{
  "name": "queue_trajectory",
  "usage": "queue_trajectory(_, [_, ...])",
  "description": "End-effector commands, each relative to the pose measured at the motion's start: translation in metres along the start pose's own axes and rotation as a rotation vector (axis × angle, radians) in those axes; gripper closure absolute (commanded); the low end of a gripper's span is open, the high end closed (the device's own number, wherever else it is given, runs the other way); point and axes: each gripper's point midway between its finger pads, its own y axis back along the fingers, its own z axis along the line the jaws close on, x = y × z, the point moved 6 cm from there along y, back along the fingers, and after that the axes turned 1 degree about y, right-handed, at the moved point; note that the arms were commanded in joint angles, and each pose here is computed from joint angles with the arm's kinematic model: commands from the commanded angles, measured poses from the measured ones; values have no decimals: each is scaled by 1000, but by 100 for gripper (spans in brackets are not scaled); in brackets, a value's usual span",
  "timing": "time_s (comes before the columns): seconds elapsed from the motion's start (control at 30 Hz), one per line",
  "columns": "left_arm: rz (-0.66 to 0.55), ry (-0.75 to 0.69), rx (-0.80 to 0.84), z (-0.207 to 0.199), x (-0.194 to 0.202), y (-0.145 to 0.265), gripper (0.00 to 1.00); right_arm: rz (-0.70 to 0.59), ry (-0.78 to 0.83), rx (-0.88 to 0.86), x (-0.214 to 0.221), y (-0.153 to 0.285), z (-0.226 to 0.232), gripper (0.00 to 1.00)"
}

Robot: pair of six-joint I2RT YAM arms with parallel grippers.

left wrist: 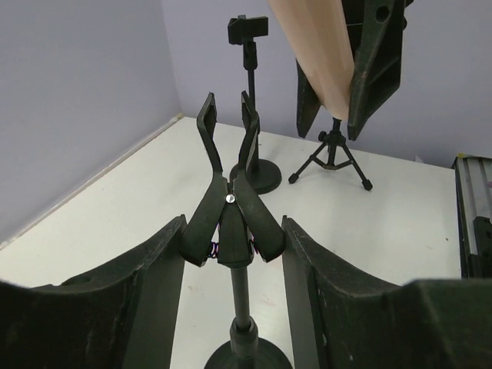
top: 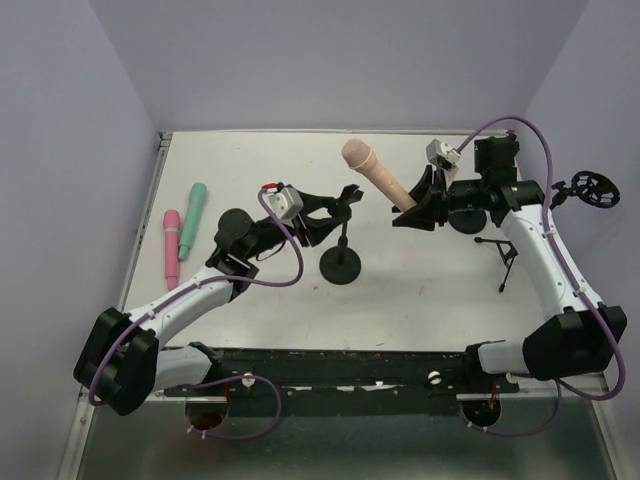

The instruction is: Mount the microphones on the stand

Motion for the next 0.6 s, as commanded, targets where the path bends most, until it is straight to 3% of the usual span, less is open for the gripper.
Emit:
queue_trajectory(0.0, [14,-35,63,-4,-10,0,77,55,135,14,-4,3,-12,85])
queue_trajectory(0.1, [27,-30,73,-2,-12,2,76,99,173,24,-2,3,-30,85])
queue_trajectory(0.23, [42,-2,62,-1,-12,4,35,113,194,9,-7,-1,-48,85])
queue_trajectory(0.3, [45,13,56,-2,-11,4,22,100,188,-4,-10,-3,-53,85])
queue_trajectory(0.4, [45,14,49,-1,-10,5,14,91,176,-21,-8,-7,-58,85])
queue_trajectory(0.57, [40,8,32,1,-9,5,11,101,170,-27,-5,-10,-59,85])
